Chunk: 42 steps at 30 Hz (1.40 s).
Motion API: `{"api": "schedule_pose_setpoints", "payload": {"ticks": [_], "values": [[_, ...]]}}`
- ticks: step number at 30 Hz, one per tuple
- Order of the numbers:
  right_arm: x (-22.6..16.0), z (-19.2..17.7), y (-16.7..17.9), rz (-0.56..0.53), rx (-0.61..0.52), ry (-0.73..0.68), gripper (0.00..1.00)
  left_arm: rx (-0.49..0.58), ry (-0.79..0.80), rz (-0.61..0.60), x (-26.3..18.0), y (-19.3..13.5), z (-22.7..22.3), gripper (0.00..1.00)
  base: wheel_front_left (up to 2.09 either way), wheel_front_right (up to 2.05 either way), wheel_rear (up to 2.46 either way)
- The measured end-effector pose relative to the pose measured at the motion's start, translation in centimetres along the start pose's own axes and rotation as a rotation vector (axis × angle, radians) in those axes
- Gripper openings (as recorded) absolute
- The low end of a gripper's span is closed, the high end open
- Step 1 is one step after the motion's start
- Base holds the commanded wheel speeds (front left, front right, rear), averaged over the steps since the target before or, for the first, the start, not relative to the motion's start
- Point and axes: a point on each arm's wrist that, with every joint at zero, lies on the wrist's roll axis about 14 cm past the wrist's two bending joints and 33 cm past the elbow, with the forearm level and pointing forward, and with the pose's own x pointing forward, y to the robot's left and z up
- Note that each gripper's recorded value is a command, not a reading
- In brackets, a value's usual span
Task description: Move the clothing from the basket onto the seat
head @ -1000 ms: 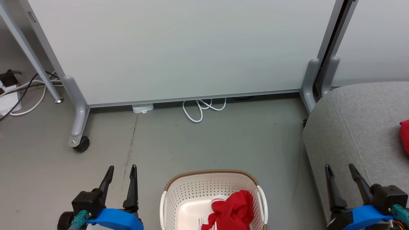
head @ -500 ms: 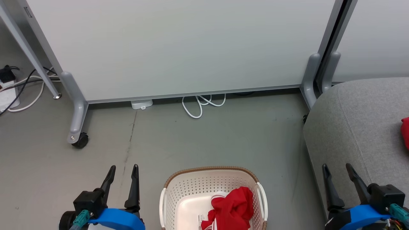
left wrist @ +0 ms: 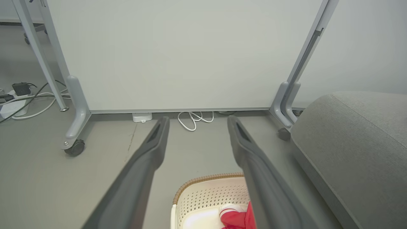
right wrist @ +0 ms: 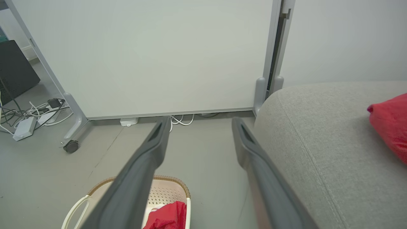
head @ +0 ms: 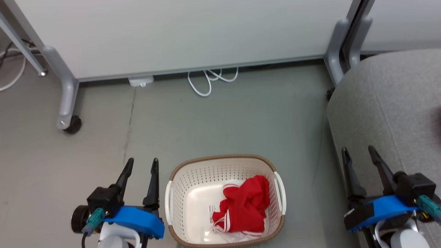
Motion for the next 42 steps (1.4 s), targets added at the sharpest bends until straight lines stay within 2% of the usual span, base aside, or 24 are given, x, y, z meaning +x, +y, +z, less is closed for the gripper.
{"api": "schedule_pose_setpoints", "payload": {"ticks": [11, 21, 27, 32, 42], "values": [[5.8, -2.0, -0.9, 0.001, -0.039, 0.024, 1.0, 0.001, 0.119, -0.126, 6.4, -2.9, -4.5, 1.0, 0.0, 0.0, 0.0], [10.5, -5.5, -1.7, 0.012, -0.073, 0.052, 1.0, -0.006, 0.339, -0.277, 10.2, -6.1, -13.7, 1.0, 0.0, 0.0, 0.0], [12.2, -8.5, -1.5, 0.04, -0.091, 0.085, 1.0, -0.003, 0.452, -0.368, 12.1, -7.7, -19.0, 1.0, 0.0, 0.0, 0.0], [12.3, -11.7, -2.0, 0.039, -0.1, 0.141, 1.0, -0.012, 0.551, -0.42, 12.1, -8.5, -23.6, 1.0, 0.0, 0.0, 0.0], [11.8, -15.3, -3.4, 0.014, -0.109, 0.2, 1.0, -0.025, 0.733, -0.534, 9.3, -10.6, -30.9, 1.0, 0.0, 0.0, 0.0]]}}
